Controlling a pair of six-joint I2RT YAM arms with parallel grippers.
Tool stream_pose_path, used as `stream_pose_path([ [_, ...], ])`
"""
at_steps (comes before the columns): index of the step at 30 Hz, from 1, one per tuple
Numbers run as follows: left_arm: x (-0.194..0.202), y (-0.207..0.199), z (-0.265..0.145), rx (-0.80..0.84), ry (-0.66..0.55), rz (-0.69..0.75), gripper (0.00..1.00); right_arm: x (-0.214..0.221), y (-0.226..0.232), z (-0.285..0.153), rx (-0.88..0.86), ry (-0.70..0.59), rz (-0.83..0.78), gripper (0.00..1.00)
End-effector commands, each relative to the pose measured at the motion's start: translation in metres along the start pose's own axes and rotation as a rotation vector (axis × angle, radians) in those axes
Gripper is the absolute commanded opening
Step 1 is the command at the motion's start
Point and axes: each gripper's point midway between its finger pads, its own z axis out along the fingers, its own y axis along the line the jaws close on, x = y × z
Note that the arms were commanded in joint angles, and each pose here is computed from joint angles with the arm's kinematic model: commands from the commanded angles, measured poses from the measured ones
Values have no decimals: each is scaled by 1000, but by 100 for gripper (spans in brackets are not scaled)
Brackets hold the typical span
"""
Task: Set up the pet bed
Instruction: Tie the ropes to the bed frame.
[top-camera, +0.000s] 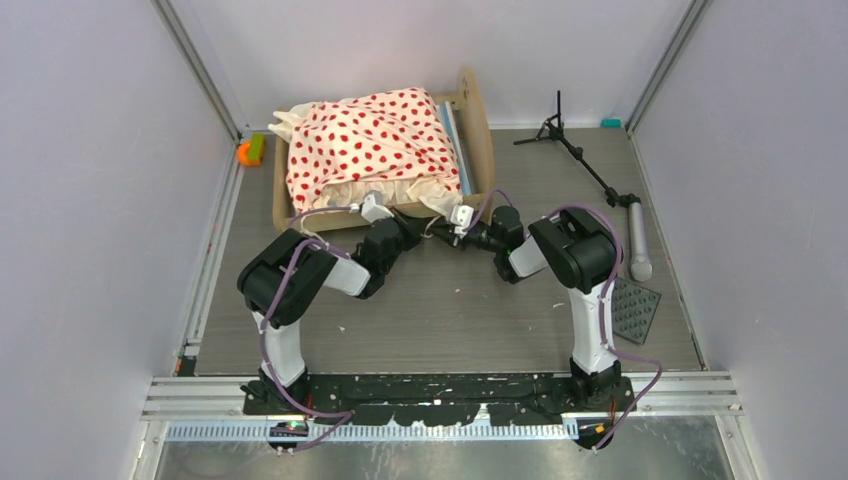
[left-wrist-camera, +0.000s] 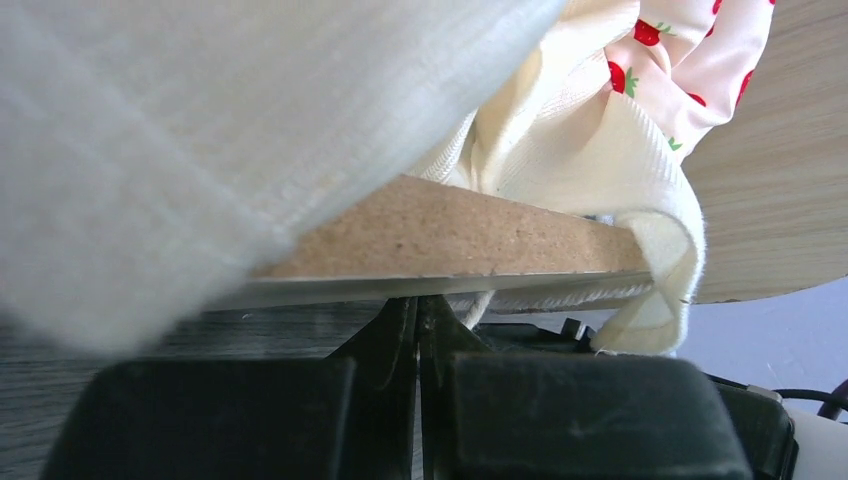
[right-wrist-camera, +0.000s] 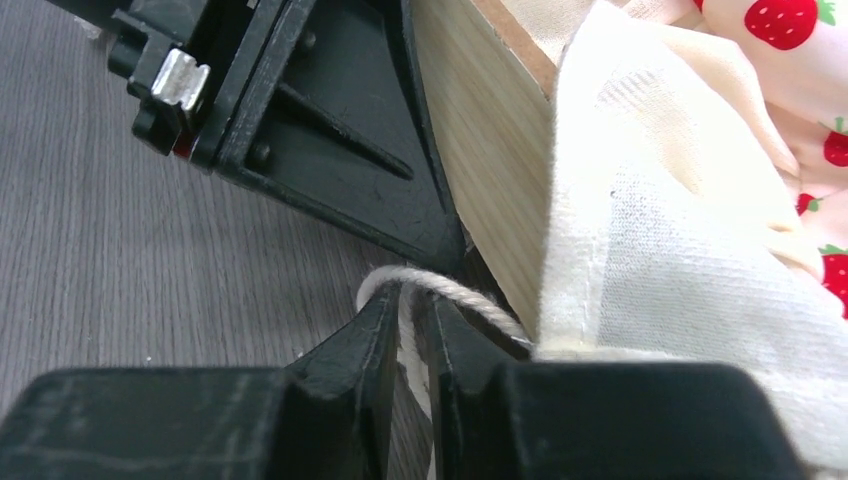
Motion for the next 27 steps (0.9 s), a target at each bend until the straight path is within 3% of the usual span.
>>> stream_pose_path([
  [1,-22,-21,5,60,-79,-19,0,-31,-18,-8,63,-38,-61,27],
  [8,-24,-24,4,61,-85,-3,0,-33,-24,-27,149,35,-13,45],
  [12,-26,-24,3,60,-86,3,0,-28,-24,-37,180,93,51,46],
  [16,-26,-25,2,63,-83,10,0,-8,-18,-46,138,254,97,47],
  [20,-27,-28,1,68,-84,14,0,5,-16,-56,105,394,108,54],
  [27,-30,-31,1,75,-89,13,0,21,-18,-56,116,457,155,55],
])
